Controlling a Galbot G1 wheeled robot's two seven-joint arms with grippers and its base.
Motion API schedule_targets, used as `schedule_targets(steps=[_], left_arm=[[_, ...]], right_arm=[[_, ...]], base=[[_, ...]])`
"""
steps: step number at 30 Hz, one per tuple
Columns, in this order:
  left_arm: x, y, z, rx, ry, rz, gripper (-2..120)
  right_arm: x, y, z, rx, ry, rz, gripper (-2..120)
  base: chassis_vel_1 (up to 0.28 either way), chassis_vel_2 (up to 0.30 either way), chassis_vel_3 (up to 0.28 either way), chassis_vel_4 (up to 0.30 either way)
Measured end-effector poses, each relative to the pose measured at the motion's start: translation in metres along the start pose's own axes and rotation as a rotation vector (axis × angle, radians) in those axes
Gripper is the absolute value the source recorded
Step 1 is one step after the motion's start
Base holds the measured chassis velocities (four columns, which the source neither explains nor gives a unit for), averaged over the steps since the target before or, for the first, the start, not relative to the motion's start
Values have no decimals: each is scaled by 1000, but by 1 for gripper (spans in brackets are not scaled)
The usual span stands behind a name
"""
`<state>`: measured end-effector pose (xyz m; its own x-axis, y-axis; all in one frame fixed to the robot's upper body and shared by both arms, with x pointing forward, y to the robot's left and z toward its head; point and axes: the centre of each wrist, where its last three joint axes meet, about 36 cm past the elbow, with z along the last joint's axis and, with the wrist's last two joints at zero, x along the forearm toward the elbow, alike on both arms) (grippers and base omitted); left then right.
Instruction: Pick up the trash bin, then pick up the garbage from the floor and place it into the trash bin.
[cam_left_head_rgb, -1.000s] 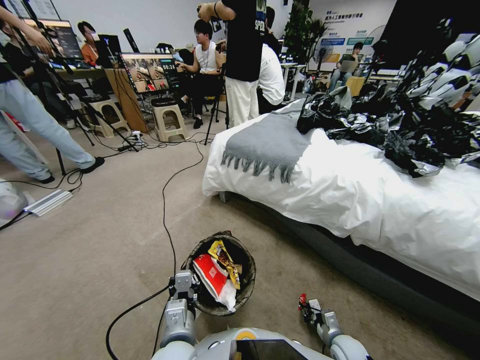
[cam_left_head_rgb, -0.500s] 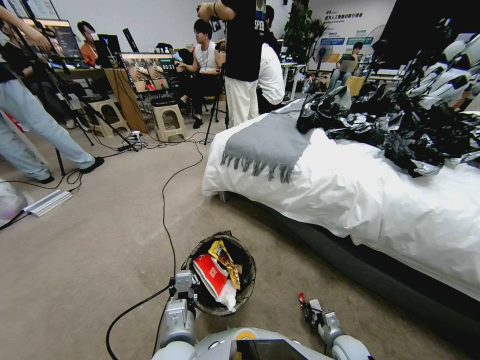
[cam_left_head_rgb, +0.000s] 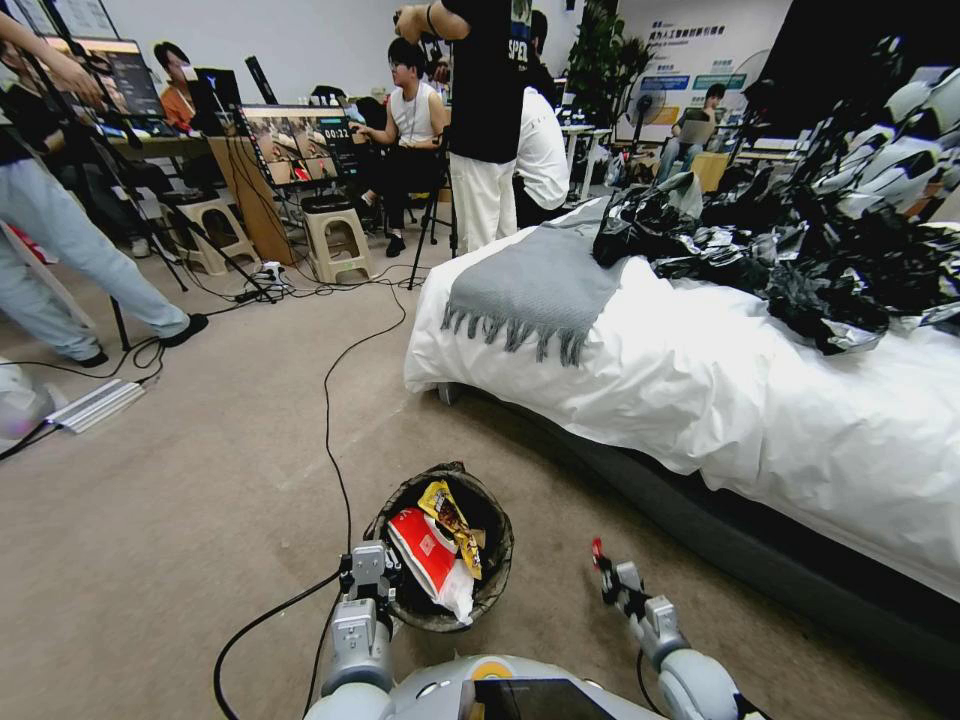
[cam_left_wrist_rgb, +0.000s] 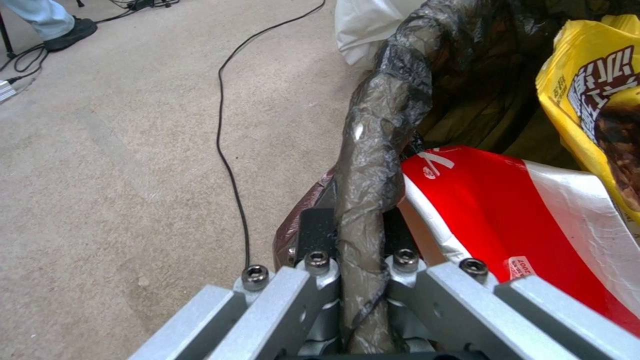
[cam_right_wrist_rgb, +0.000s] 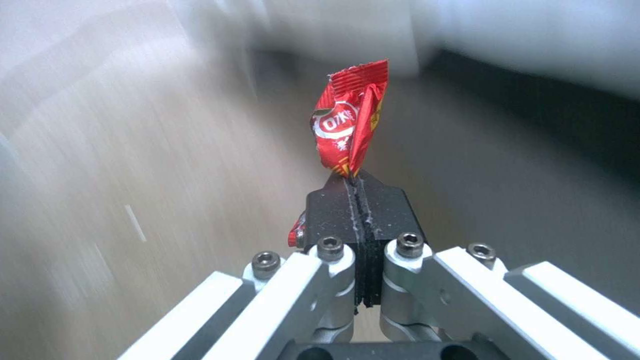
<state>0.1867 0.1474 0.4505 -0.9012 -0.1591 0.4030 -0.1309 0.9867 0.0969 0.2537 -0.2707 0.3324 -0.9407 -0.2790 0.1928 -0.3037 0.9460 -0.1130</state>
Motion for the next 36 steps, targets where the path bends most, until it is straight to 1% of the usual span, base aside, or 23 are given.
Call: schedule_targets(steps=[1,2,3,4,6,8,9,10,11,13,14,15,17,19,22,27,29,36], left_arm=[[0,0,0,0,0,0,0],[0,0,0,0,0,0,0],[0,0,0,0,0,1,0],[0,0,0,0,0,1,0],[0,0,1,-1,0,1,0],[0,0,1,-1,0,2,0],[0,0,1,-3,0,3,0],[0,0,1,-3,0,3,0],[0,0,1,-3,0,4,0],[0,0,1,-2,0,7,0],[0,0,1,-2,0,7,0],[0,0,1,-2,0,7,0],[0,-1,0,-4,-1,8,0],[0,-1,1,-5,-1,8,0],[0,-1,1,-9,0,8,0],[0,-2,0,-10,0,8,0],[0,-2,0,-11,0,7,0],[1,-1,0,-11,0,6,0]], right_arm=[[-2,3,-13,0,-52,-16,0],[-2,3,-13,0,-52,-16,0],[-3,5,-19,-1,-81,-28,0],[-4,9,-31,-6,-145,-63,0],[-5,10,-34,-7,-161,-73,0],[-7,14,-51,-8,-261,-140,0],[-8,17,-66,-2,-339,-226,0],[-8,17,-66,-2,-339,-226,0],[-8,17,-81,5,-414,-319,0],[-8,17,-97,14,-478,-452,0],[-8,17,-97,14,-478,-452,0],[-8,17,-99,15,-486,-487,0],[-9,23,-100,29,-480,-621,0],[-9,26,-98,25,-471,-642,0],[-12,38,-87,21,-424,-707,0],[-15,45,-77,24,-389,-735,0],[-18,48,-65,24,-358,-743,0],[-21,51,-45,20,-309,-734,0]], base=[[0,0,0,0],[0,0,0,0],[0,0,0,0],[0,0,0,0],[0,0,0,0],[0,0,0,0],[0,0,0,0],[0,0,0,0],[0,0,0,0],[0,0,0,0],[0,0,0,0],[0,0,0,0],[0,0,0,0],[0,0,0,0],[0,0,0,0],[0,0,0,0],[0,0,0,0],[0,0,0,0]])
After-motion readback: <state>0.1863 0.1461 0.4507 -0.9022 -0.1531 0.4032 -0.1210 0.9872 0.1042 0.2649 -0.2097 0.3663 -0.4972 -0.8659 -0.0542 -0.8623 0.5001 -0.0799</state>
